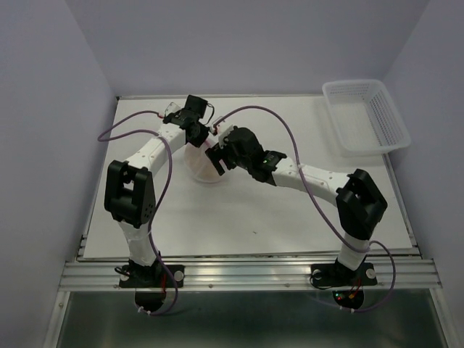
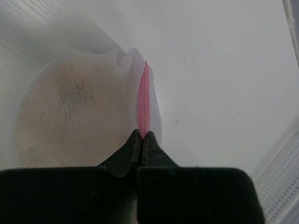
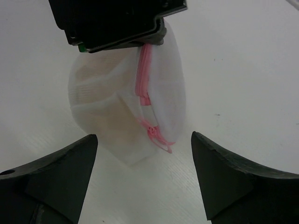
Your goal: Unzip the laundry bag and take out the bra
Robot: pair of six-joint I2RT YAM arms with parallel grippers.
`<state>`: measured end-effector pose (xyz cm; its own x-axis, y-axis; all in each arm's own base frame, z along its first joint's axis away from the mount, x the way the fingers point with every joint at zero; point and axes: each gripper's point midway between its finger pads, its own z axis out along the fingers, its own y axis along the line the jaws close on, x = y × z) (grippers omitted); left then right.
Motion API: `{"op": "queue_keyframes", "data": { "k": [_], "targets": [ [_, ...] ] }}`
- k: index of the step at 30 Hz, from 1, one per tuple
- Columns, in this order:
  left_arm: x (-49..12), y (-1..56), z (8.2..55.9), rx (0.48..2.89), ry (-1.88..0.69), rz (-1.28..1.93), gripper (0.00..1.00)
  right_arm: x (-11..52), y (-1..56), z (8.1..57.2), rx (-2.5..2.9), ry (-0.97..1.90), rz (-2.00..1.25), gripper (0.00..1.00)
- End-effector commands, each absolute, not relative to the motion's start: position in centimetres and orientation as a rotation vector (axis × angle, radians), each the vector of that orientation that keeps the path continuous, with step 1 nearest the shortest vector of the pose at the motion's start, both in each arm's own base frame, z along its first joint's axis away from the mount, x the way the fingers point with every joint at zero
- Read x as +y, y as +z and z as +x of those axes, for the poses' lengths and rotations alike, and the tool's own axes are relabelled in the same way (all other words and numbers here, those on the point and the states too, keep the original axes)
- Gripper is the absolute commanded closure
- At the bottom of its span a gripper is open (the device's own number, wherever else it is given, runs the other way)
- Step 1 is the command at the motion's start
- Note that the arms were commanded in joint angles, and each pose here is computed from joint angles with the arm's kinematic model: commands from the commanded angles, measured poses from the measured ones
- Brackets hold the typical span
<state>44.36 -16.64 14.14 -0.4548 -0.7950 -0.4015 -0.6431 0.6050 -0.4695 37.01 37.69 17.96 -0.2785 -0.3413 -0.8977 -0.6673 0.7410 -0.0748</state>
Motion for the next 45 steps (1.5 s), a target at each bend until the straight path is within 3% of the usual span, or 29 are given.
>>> {"op": "queue_keyframes", "data": {
  "k": [1,4,5,9,19,37,45],
  "targets": [
    [-16.0,17.4,44.0,2.165,-0.352,-1.146,1.00,38.0,20.2,39.0,1.771,0.180,-0.805,0.15],
    [-15.9,17.3,43.8,2.160,-0.351,-1.153,1.00,39.1,19.4,38.8,1.766,0.152,-0.836,0.25],
    [-15.9,17.4,43.7,2.157,-0.354,-1.153,1.00,39.0,19.3,39.0,1.768,0.138,-0.834,0.35],
    [-15.8,17.7,43.7,2.153,-0.357,-1.143,1.00,39.5,19.0,39.4,1.766,0.112,-0.831,0.44],
    [-16.1,17.4,43.6,2.168,-0.371,-1.136,1.00,40.0,18.1,39.9,1.775,0.070,-0.827,0.47],
    [-16.8,16.5,43.4,2.204,-0.366,-1.105,1.00,40.3,18.4,39.8,1.775,0.102,-0.803,0.66],
    [-16.8,16.1,43.4,2.213,-0.354,-1.101,1.00,40.1,18.6,39.6,1.776,0.108,-0.803,0.87]
  ]
}}
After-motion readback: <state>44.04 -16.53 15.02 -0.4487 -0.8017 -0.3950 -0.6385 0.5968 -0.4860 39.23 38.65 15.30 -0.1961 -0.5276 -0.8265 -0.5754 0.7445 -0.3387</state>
